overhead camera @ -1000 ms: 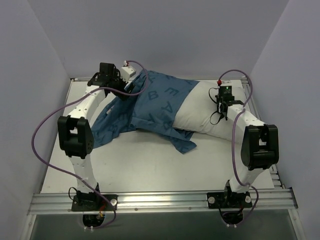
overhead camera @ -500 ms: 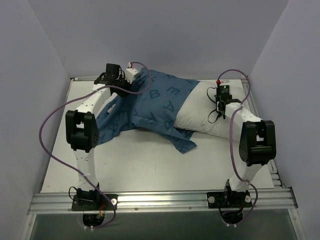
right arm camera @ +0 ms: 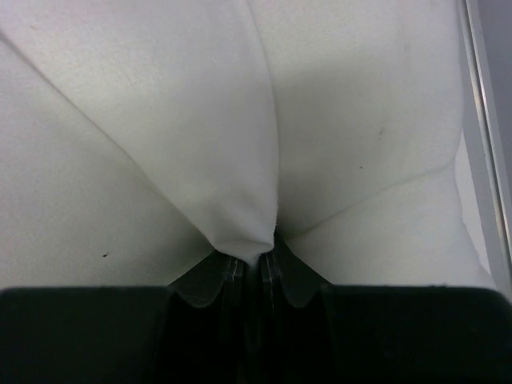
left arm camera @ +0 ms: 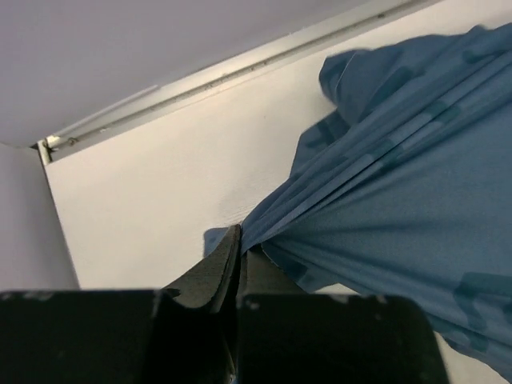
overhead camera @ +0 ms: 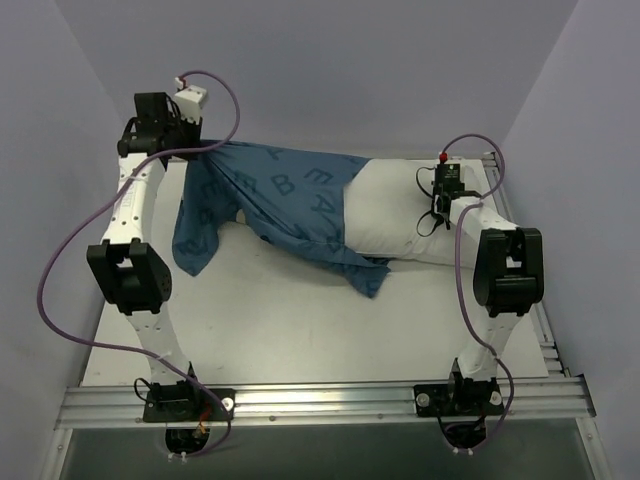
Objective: Remove the pillowcase from the pillow
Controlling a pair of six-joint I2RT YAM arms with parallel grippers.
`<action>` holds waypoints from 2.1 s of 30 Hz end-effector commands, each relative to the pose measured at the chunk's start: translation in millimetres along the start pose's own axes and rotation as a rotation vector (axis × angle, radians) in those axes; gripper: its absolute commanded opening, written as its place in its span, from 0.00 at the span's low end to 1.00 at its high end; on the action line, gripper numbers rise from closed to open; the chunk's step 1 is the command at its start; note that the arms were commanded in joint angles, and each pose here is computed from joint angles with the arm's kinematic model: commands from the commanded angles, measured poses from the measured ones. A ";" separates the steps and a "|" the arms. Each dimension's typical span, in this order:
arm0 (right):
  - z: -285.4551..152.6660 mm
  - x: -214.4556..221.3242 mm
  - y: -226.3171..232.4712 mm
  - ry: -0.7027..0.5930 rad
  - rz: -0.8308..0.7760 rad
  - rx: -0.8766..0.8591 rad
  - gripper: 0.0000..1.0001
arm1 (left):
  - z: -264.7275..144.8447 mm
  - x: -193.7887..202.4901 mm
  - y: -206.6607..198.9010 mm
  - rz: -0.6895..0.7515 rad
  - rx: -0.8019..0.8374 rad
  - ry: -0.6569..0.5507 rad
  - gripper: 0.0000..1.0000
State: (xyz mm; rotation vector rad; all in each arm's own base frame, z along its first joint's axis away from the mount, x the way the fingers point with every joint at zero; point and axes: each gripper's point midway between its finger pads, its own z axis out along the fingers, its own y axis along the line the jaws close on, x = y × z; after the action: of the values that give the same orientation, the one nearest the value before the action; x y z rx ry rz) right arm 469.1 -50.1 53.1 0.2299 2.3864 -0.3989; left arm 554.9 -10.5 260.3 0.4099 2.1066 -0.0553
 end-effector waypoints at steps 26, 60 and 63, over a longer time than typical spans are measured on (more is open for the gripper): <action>0.3 173.2 -100.5 0.607 -0.115 0.254 0.00 | -437.4 -191.5 168.3 0.005 -0.961 -0.801 0.02; -9.1 120.9 -59.8 0.430 0.108 0.016 0.04 | -100.7 -13.1 1.7 0.039 0.044 0.041 0.94; -12.7 114.4 -57.7 0.413 0.112 0.011 0.25 | -100.8 3.5 -7.9 0.054 0.095 0.103 0.94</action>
State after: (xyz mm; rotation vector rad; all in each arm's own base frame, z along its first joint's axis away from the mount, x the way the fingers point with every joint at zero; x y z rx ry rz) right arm 454.7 -120.1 66.8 0.4807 2.3325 -0.3601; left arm 494.9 18.7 331.8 0.4234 2.1053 -0.0070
